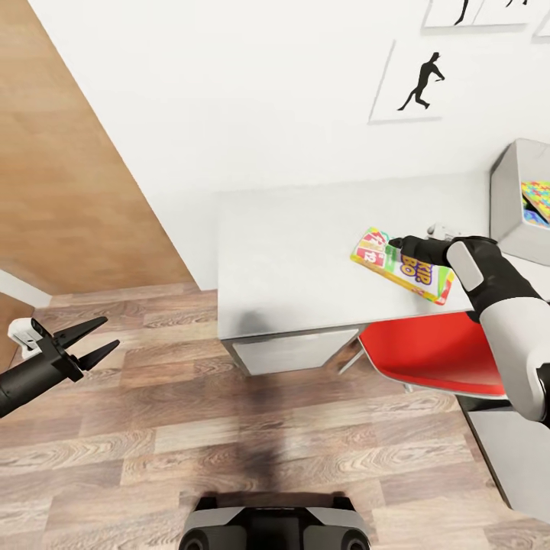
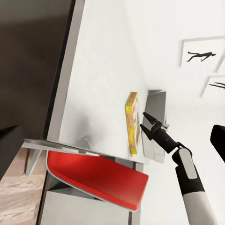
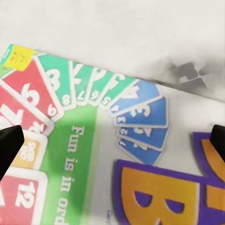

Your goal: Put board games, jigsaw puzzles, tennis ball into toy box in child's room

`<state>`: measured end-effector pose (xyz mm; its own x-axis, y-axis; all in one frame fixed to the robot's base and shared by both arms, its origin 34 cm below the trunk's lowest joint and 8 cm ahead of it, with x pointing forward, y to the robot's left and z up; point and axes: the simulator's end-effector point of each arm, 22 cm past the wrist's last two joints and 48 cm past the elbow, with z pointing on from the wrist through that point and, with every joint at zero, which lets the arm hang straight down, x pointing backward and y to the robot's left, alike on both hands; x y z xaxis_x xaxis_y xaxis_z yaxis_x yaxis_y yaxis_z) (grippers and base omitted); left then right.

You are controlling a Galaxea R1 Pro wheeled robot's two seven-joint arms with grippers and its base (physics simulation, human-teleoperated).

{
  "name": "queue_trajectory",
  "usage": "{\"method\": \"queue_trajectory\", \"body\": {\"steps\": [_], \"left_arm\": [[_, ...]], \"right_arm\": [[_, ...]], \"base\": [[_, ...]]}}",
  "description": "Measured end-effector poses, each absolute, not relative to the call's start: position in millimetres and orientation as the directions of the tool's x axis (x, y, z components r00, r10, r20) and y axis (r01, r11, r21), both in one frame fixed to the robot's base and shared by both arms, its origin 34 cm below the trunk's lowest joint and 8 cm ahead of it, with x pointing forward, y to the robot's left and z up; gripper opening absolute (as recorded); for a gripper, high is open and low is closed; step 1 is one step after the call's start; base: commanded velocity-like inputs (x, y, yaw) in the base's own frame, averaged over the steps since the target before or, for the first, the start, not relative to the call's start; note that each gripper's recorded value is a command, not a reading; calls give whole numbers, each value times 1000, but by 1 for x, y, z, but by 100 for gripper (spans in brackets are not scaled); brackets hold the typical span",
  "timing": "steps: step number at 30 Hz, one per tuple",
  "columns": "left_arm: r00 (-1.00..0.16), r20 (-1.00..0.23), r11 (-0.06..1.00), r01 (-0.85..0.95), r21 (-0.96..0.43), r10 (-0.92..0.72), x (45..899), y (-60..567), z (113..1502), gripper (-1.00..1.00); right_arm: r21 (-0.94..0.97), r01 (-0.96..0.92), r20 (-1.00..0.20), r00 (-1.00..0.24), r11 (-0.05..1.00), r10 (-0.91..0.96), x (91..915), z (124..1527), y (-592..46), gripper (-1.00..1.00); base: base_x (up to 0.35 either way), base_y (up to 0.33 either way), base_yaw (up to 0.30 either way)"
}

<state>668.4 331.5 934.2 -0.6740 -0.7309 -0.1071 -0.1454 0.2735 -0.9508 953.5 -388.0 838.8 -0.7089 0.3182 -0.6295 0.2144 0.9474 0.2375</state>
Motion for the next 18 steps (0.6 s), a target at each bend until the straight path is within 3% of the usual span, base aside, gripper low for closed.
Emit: {"method": "queue_trajectory", "body": {"steps": [18], "left_arm": [[-674,-108,271,-141,-952,-731,669,331,936,100]], "right_arm": [[242,216,-628,-708,946,322,954,839,-388,100]], "base": [[-200,0,1]]}}
